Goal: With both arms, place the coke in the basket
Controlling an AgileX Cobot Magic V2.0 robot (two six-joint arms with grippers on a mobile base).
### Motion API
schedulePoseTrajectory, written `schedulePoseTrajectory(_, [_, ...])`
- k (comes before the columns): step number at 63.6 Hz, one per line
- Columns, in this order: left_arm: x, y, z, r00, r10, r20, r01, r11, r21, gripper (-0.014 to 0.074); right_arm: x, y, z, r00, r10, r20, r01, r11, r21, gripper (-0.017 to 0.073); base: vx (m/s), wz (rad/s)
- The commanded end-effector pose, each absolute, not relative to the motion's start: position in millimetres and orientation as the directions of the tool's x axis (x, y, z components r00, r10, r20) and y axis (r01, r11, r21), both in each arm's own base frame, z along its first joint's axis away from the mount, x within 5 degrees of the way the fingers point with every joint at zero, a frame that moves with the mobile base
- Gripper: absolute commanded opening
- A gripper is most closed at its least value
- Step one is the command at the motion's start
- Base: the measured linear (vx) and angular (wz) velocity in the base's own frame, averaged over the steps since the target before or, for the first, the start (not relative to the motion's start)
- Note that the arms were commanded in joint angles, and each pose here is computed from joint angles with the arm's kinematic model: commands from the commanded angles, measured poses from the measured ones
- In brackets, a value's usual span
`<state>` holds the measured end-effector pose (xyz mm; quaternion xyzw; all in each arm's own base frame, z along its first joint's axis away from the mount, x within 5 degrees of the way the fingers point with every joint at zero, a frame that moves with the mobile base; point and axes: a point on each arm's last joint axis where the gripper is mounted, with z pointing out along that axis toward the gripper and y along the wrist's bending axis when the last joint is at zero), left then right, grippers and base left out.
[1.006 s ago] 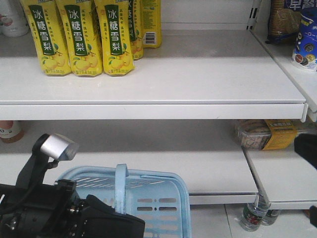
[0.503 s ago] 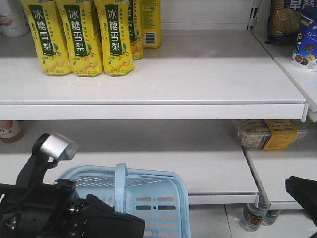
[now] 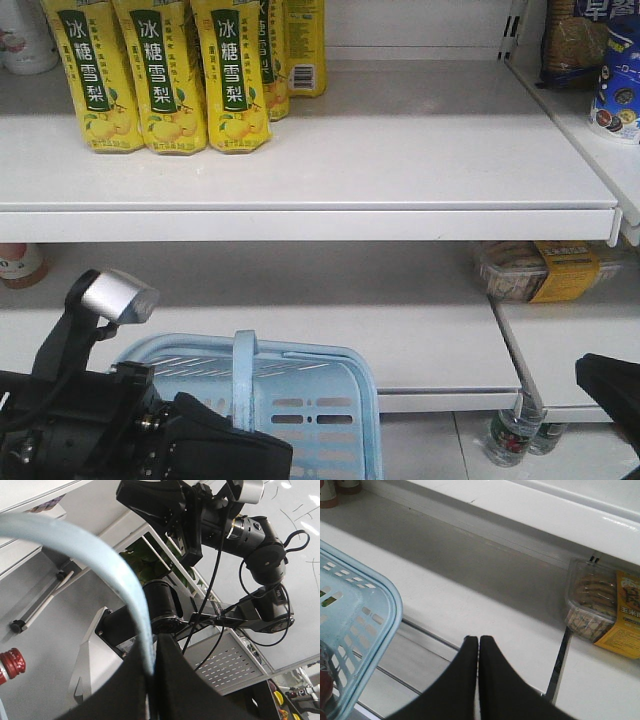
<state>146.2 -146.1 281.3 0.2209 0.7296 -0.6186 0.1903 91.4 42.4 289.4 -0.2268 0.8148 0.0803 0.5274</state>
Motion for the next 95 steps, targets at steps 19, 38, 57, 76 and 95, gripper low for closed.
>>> schedulePoseTrajectory(19, [143.9, -147.3, 307.9, -0.813, 0.011, -0.582, 0.582, -0.003, -0.813, -0.0006, 93.6, 43.7, 302.1, -0.27, -0.264, -0.926, -0.452, 0.884, -0.12, -0.0005, 0.0, 0.0])
schedulePoseTrajectory(38, [143.9, -147.3, 307.9, -0.813, 0.011, -0.582, 0.582, -0.003, -0.813, -0.0006, 93.6, 43.7, 301.9, -0.271, -0.265, -0.925, -0.452, 0.884, -0.121, -0.0005, 0.0, 0.0])
schedulePoseTrajectory(57, [143.9, -147.3, 307.9, -0.813, 0.011, -0.582, 0.582, -0.003, -0.813, -0.0006, 93.6, 43.7, 301.9, -0.271, -0.265, -0.925, -0.452, 0.884, -0.121, -0.0005, 0.0, 0.0])
schedulePoseTrajectory(76, [143.9, -147.3, 307.9, -0.813, 0.011, -0.582, 0.582, -0.003, -0.813, -0.0006, 93.4, 43.5, 301.4, -0.277, -0.267, -0.923, -0.451, 0.884, -0.121, -0.0005, 0.0, 0.0])
schedulePoseTrajectory(95, [143.9, -147.3, 307.9, -0.813, 0.011, -0.582, 0.582, -0.003, -0.813, -0.0006, 93.4, 43.5, 301.4, -0.277, -0.267, -0.923, -0.451, 0.884, -0.121, -0.0005, 0.0, 0.0])
